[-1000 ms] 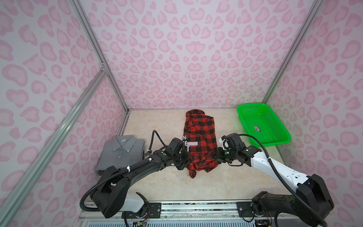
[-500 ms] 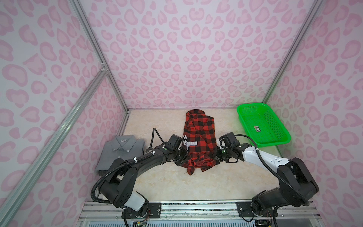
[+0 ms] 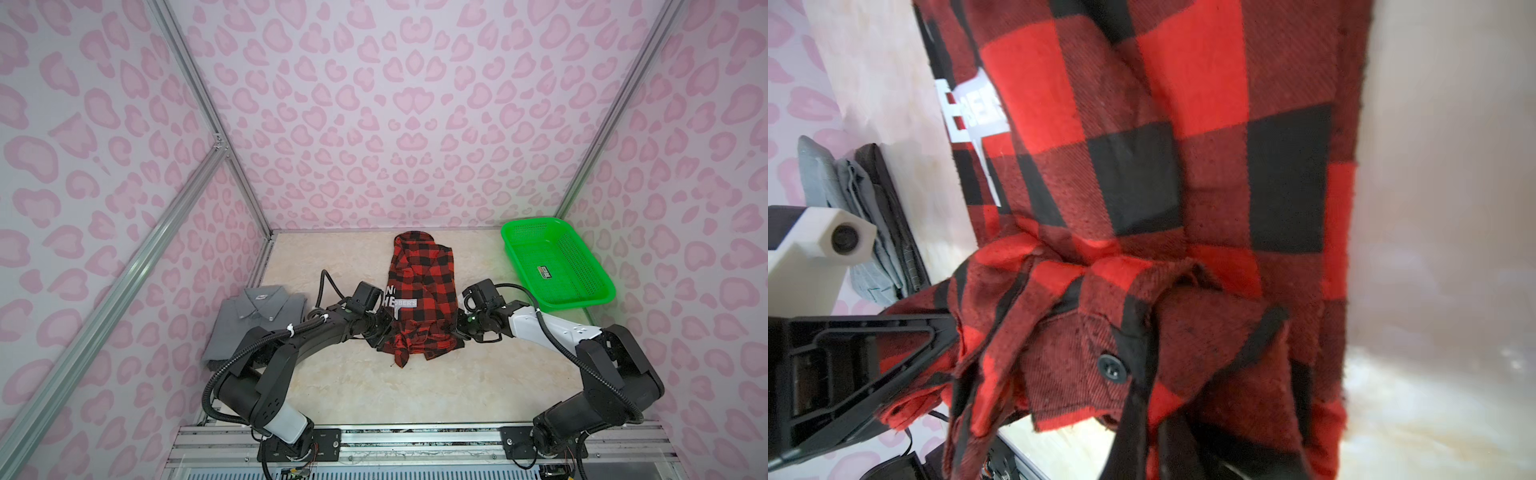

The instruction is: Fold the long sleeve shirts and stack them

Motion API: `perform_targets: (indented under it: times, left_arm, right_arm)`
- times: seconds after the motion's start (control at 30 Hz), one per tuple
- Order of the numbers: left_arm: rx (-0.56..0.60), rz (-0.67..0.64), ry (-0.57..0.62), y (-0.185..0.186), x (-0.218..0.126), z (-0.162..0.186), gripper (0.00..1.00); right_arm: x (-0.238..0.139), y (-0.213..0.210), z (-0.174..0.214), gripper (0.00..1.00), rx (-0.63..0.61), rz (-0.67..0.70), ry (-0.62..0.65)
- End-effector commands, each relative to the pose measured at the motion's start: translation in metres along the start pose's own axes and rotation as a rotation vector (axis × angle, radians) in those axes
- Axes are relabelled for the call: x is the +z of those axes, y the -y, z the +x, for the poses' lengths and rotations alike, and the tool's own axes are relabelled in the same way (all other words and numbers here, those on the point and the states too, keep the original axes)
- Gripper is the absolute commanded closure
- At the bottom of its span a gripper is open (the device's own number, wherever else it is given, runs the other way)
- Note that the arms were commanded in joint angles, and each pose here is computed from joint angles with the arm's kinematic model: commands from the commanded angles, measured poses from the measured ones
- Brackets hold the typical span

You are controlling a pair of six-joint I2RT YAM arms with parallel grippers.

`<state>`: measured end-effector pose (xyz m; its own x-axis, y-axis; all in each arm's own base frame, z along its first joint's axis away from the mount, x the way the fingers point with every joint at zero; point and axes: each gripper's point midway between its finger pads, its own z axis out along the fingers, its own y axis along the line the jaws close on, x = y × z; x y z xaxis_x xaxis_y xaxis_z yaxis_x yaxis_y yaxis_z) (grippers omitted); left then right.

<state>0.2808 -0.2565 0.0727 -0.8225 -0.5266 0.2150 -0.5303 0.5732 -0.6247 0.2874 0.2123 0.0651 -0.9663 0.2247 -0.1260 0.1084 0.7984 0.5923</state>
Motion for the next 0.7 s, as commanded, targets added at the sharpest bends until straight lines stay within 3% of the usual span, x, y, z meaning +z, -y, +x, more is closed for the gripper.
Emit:
perform_targets:
  times: [0.0, 0.67]
  left_arm:
    - [0.041, 0.032, -0.002, 0.015, -0.003, -0.003, 0.92]
    - [0.029, -0.001, -0.01, 0.012, 0.015, -0.028, 0.84]
  right_arm:
    - [-0.01, -0.004, -0.008, 1.0, -0.034, 0.015, 0.032]
    - [0.003, 0.022, -0.029, 1.0, -0.001, 0.052, 0.043]
